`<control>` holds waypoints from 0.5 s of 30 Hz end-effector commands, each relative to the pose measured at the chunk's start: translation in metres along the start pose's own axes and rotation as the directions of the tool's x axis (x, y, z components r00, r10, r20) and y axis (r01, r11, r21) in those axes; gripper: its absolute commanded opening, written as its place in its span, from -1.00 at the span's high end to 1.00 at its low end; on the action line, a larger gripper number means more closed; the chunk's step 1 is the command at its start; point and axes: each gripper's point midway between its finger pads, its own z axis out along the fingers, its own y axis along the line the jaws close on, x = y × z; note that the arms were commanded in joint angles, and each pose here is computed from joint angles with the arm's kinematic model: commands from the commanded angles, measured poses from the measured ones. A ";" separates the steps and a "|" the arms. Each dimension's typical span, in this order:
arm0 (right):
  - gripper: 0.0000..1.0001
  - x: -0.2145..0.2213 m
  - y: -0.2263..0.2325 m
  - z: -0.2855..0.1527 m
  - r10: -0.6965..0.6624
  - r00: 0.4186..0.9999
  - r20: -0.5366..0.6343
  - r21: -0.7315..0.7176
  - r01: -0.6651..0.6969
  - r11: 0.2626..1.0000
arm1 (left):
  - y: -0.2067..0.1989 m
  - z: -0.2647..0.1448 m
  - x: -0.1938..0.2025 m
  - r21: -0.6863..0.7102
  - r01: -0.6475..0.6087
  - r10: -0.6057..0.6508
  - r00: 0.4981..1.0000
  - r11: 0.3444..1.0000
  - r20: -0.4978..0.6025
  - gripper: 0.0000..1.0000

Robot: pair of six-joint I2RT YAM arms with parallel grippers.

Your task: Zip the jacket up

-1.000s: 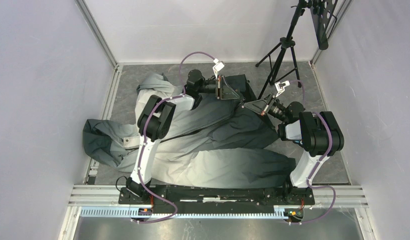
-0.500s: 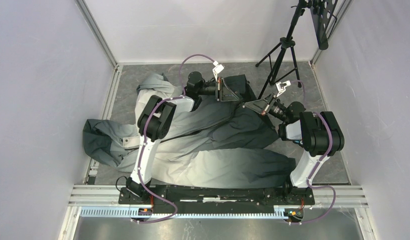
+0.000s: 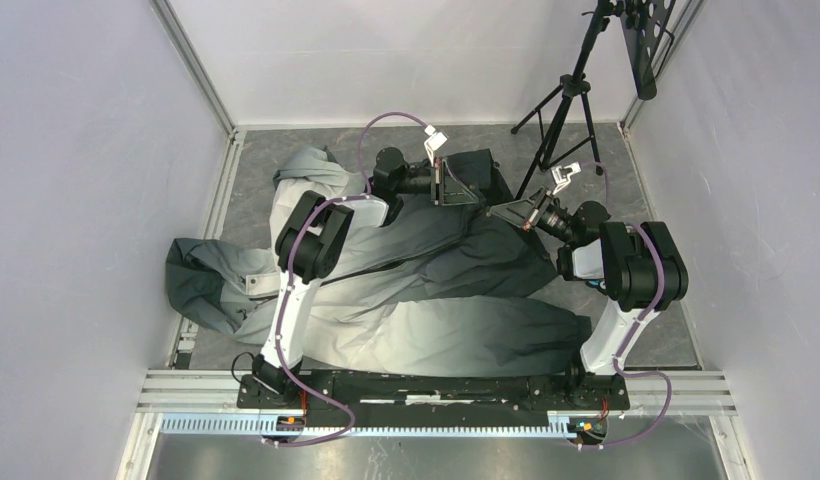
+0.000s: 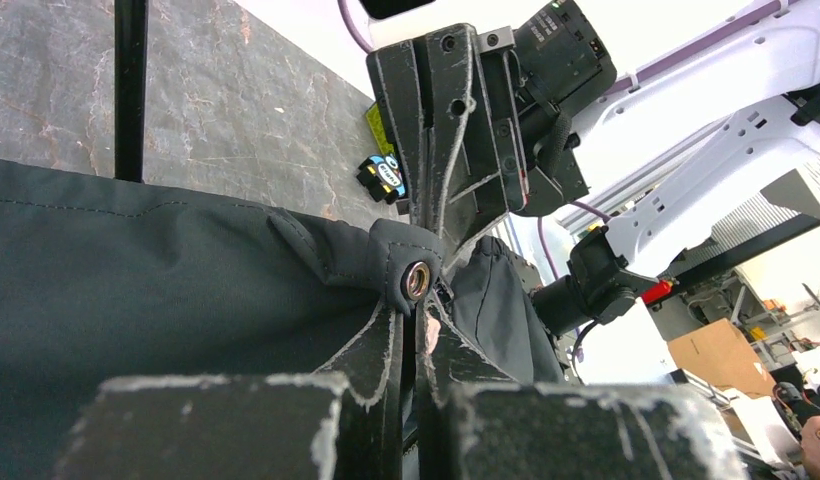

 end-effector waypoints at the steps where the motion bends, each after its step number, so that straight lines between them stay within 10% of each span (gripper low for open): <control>1: 0.99 -0.019 -0.002 0.005 -0.064 0.997 0.044 0.033 0.062 0.998 | -0.036 0.010 -0.018 0.066 -0.145 0.144 0.989 0.987 0.025 0.95; 15: 1.00 -0.036 0.014 -0.009 -0.075 0.987 0.145 -0.001 0.076 0.997 | -0.018 0.005 -0.005 -0.018 -0.127 0.128 0.991 0.992 0.044 0.95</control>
